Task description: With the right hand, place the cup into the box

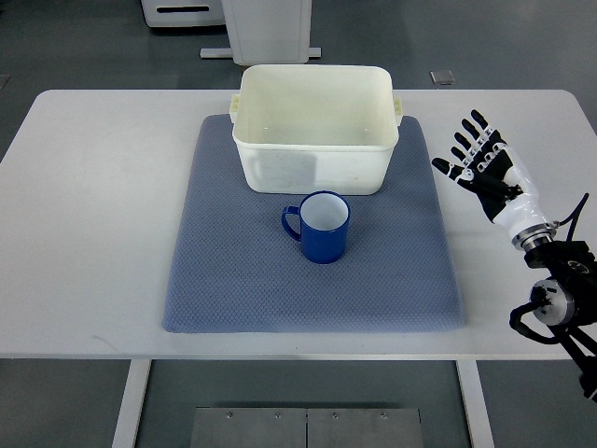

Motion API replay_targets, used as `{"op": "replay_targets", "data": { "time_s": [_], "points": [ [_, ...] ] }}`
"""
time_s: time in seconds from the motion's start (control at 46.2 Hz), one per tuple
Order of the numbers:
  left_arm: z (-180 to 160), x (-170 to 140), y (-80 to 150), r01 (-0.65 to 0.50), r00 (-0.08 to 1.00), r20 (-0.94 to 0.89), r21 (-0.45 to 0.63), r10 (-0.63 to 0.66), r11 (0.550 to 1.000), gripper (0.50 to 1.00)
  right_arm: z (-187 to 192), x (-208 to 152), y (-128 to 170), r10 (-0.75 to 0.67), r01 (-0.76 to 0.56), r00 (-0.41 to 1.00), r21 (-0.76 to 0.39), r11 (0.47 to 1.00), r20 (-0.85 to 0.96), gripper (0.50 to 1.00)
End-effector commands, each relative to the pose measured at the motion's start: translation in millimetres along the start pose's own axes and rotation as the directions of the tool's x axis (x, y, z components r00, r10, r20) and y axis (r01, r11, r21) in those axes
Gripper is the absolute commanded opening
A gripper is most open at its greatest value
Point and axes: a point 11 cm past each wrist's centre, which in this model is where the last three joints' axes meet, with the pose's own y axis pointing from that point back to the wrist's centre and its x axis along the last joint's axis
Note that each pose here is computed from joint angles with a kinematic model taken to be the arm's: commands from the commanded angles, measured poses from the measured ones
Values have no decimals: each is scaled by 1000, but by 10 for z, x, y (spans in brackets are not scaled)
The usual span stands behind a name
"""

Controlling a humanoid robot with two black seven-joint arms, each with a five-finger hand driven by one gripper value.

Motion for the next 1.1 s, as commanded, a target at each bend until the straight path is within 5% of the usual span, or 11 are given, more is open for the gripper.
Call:
{"op": "replay_targets", "data": {
  "time_s": [0.0, 1.081],
  "points": [
    [-15, 7, 1, -3, 1000, -3, 2, 3, 1000, 1000, -2, 1, -1, 1, -1, 1000, 0, 1000, -1, 1000],
    [5, 7, 0, -6, 1000, -21, -3, 6, 1000, 1000, -2, -44, -10, -14, 14, 1000, -1, 1000, -1, 1000]
  ]
}}
